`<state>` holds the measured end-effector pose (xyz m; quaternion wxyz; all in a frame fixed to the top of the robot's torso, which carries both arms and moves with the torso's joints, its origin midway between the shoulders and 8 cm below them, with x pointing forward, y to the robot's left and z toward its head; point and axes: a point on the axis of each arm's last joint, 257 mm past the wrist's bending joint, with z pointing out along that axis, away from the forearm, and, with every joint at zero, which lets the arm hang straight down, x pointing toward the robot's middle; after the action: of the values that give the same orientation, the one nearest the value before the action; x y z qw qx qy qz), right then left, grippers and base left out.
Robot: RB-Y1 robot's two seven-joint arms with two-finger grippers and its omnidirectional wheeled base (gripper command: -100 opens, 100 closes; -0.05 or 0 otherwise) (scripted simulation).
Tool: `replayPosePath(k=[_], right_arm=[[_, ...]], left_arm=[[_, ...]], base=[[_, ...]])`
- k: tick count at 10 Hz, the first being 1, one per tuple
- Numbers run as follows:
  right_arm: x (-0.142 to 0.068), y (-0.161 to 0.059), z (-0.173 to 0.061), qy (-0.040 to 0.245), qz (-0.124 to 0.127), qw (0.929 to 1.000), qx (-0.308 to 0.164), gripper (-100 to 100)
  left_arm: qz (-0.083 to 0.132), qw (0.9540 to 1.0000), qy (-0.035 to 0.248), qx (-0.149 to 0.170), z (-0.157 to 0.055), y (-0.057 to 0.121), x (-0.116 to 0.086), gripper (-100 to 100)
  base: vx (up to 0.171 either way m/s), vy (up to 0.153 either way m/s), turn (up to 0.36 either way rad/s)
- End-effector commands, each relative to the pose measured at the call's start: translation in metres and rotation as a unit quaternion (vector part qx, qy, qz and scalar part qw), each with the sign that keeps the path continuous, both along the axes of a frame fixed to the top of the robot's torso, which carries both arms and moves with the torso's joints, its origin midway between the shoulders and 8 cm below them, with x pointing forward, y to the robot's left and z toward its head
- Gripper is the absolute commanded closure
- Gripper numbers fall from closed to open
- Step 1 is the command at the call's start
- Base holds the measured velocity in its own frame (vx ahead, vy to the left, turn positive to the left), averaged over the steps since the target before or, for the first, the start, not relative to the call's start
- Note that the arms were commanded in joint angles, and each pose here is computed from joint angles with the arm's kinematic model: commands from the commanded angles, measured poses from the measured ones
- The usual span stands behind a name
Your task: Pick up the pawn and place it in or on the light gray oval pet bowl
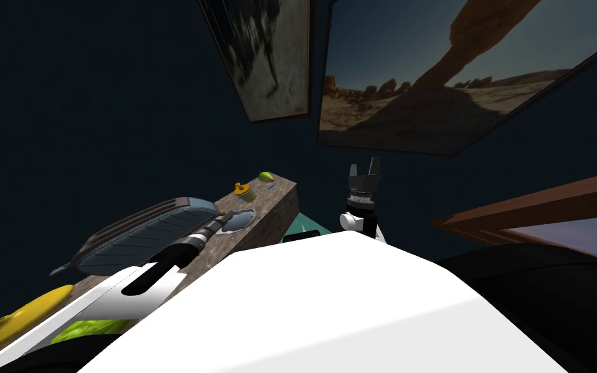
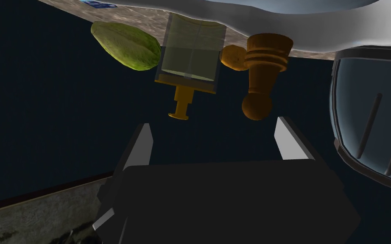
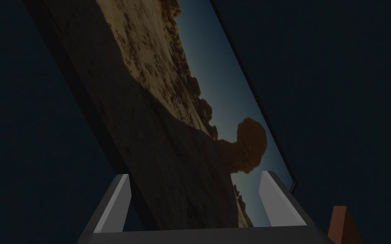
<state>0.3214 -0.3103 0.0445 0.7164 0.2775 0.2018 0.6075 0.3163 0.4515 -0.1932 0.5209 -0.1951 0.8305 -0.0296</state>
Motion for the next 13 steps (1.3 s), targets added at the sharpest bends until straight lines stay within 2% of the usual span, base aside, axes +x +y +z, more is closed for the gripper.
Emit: replayPosePath(k=[1, 9, 10, 11, 13], right_arm=[[0.0, 0.0, 0.0, 0.0, 0.0, 1.0, 0.0, 0], [0.0, 0.0, 0.0, 0.0, 0.0, 1.0, 0.0, 0], [0.0, 0.0, 0.0, 0.0, 0.0, 1.0, 0.0, 0], [0.0, 0.0, 0.0, 0.0, 0.0, 1.0, 0.0, 0], [0.0, 0.0, 0.0, 0.0, 0.0, 1.0, 0.0, 0]], left_arm=[[-0.003, 1.0, 0.0, 0.0, 0.005, -0.006, -0.001, -100], [-0.035, 0.9994, 0.002, -0.001, 0.042, -0.05, -0.003, -100], [-0.033, 0.9995, 0.0, -0.001, 0.04, -0.047, -0.002, -100], [-0.032, 0.9995, 0.001, 0.0, 0.04, -0.047, -0.002, 0], [-0.032, 0.9995, 0.001, 0.0, 0.04, -0.047, -0.002, 0]], base=[[0.034, 0.03, 0.034], [0.033, 0.026, 0.072], [0.017, 0.009, 0.017], [0.0, 0.0, 0.0], [0.0, 0.0, 0.0]])
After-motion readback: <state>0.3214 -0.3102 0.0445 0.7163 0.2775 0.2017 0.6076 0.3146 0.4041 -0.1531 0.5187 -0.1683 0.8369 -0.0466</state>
